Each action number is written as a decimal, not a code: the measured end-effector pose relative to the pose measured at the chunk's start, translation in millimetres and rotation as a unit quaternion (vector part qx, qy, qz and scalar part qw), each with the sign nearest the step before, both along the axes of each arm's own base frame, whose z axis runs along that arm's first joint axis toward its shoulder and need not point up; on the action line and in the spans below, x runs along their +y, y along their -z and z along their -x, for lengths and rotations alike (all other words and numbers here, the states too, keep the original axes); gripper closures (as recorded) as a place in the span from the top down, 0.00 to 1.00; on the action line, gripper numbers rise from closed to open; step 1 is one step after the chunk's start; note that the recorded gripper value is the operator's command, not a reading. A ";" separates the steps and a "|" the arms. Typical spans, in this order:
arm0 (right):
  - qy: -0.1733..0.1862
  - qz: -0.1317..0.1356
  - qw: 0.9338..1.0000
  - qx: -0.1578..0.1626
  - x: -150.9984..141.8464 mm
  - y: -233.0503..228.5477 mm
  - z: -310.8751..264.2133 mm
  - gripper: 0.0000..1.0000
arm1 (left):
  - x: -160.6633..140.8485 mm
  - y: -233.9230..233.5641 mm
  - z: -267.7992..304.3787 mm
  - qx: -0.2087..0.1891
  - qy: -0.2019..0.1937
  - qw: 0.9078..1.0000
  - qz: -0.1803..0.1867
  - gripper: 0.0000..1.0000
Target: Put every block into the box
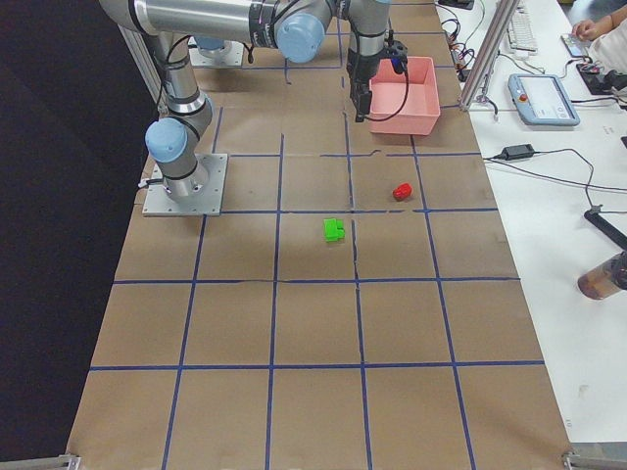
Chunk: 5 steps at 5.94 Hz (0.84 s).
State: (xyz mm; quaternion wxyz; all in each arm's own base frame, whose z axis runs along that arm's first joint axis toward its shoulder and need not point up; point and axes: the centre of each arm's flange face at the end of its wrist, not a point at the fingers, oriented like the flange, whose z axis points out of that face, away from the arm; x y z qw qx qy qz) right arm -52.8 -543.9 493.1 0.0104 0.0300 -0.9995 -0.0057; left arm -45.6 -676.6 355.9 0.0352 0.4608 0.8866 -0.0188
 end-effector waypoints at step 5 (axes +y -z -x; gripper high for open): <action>0.013 -0.053 0.998 -0.033 -20.0 115.9 151.8 1.00 | -67.3 39.7 236.2 0.008 0.042 0.999 0.019 0.00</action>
